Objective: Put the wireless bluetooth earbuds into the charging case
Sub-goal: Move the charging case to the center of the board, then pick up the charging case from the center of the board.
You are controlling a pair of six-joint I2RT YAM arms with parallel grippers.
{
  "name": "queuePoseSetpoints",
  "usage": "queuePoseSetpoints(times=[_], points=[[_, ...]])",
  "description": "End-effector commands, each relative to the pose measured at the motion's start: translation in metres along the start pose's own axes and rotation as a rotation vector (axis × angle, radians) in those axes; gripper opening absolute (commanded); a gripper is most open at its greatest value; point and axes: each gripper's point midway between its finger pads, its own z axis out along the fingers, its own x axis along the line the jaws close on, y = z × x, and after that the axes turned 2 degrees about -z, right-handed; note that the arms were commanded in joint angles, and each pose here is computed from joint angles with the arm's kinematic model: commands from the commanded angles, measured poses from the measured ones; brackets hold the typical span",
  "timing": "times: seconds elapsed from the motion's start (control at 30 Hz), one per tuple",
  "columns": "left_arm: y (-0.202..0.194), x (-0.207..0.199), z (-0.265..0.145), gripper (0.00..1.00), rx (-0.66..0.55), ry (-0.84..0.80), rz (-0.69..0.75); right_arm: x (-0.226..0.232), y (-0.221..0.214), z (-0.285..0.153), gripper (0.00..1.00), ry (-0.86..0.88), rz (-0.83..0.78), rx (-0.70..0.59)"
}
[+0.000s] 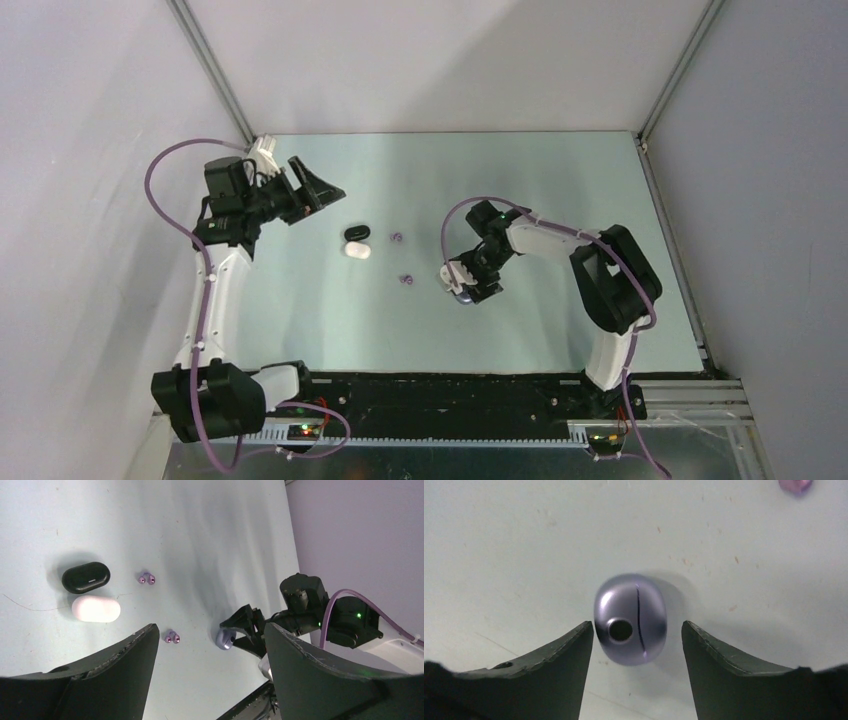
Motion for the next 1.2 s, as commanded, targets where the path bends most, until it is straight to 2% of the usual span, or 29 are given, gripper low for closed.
queuePoseSetpoints(times=[0.0,0.2,0.37,0.5,0.6,0.7,0.77,0.8,0.83,0.87,0.9,0.93,1.03,1.1,1.13,1.17], points=[[0.011,0.0,-0.004,0.83,-0.06,0.012,0.062,0.005,0.024,0.012,0.65,0.083,0.046,-0.063],[0.008,0.01,0.0,0.81,-0.059,0.038,0.05,0.009,0.02,0.012,0.61,0.123,0.118,-0.035],[0.012,0.01,0.003,0.8,-0.064,0.03,0.043,0.007,0.02,0.008,0.66,0.098,0.21,-0.016],[0.023,0.005,0.002,0.78,-0.093,0.035,0.045,-0.011,0.016,0.003,0.74,0.003,0.301,0.023],[0.039,-0.006,-0.005,0.73,-0.151,0.036,0.064,-0.017,0.01,-0.001,0.73,-0.037,0.334,0.058],[0.074,-0.033,-0.023,0.72,-0.297,0.018,0.087,-0.015,0.004,-0.003,0.68,-0.046,0.381,0.094],[0.112,-0.061,-0.044,0.75,-0.447,-0.006,0.131,-0.013,-0.001,-0.004,0.66,-0.049,0.4,0.113],[0.137,-0.088,-0.061,0.86,-0.553,-0.058,0.181,-0.012,-0.002,-0.005,0.65,-0.05,0.405,0.116],[0.154,-0.097,-0.072,0.96,-0.637,-0.061,0.193,-0.01,-0.004,-0.007,0.64,-0.048,0.41,0.121],[0.174,-0.123,-0.09,0.98,-0.743,-0.13,0.204,-0.009,-0.004,-0.008,0.64,-0.047,0.409,0.124],[0.187,-0.129,-0.1,0.99,-0.815,-0.14,0.177,-0.005,-0.006,-0.01,0.63,-0.038,0.416,0.127],[0.2,-0.149,-0.114,0.99,-0.882,-0.218,0.133,-0.004,-0.006,-0.011,0.62,-0.034,0.413,0.128],[0.226,-0.194,-0.148,0.99,-0.986,-0.364,0.125,0.003,-0.006,-0.015,0.58,-0.011,0.417,0.132],[0.241,-0.218,-0.165,1.0,-1.033,-0.428,0.138,0.006,-0.005,-0.02,0.57,-0.007,0.42,0.132],[0.251,-0.215,-0.162,1.0,-1.042,-0.426,0.099,0.008,-0.004,-0.023,0.56,-0.005,0.42,0.13],[0.257,-0.233,-0.179,1.0,-1.079,-0.458,0.112,0.009,-0.003,-0.024,0.56,-0.003,0.42,0.127]])
